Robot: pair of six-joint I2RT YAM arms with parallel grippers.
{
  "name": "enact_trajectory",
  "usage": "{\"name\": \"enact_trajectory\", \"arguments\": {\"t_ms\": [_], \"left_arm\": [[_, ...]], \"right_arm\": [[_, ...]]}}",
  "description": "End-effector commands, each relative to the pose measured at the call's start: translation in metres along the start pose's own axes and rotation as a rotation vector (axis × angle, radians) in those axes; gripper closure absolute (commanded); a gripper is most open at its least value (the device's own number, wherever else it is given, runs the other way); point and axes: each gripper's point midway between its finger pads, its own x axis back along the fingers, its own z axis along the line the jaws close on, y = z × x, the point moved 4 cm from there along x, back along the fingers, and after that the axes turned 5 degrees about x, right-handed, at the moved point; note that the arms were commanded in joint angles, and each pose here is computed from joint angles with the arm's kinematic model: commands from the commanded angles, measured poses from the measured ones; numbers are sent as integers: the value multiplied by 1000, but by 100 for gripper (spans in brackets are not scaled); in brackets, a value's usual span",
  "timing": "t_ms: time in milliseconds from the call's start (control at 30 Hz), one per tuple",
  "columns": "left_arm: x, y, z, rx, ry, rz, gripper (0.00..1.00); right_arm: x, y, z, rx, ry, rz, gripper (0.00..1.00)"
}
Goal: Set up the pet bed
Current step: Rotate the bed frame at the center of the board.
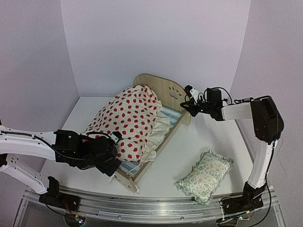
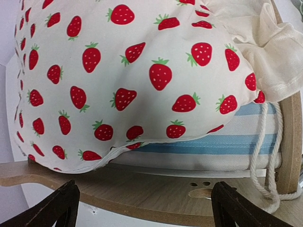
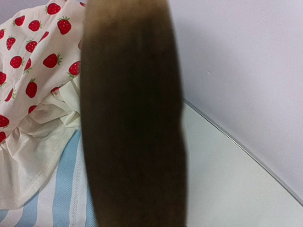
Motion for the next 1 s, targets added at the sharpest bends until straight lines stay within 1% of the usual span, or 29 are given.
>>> {"name": "enact_trajectory", "arguments": {"t_ms": [0,100,267,433,533,667,867,967], "left_arm": [[39,83,-20,233,-161,-297,0],[39,85,-20,241,-151,-304,1],[31,80,-26,260,-148,-250,1],[28,76,-36,266,-179,-188,0],[37,85,-33,287,-175,-206,0],[53,98,-25,330,-165,-234,0],[60,98,-39,384,-293,-195,0],[70,104,-45,372,-359,-207,0]], "right_arm": [[60,-29,-58,-119,-645,263,100],[87,-37,-56,-140,-759,318,100],[108,-38,-24,-161,-777,398,100],[97,-41,30,-100,-709,454,100],[90,-57,52,-60,-717,512,100],[87,-82,64,-86,-743,567,100],[87,-96,72,-131,-800,607,100],[81,-98,78,-125,-805,619,100]]}}
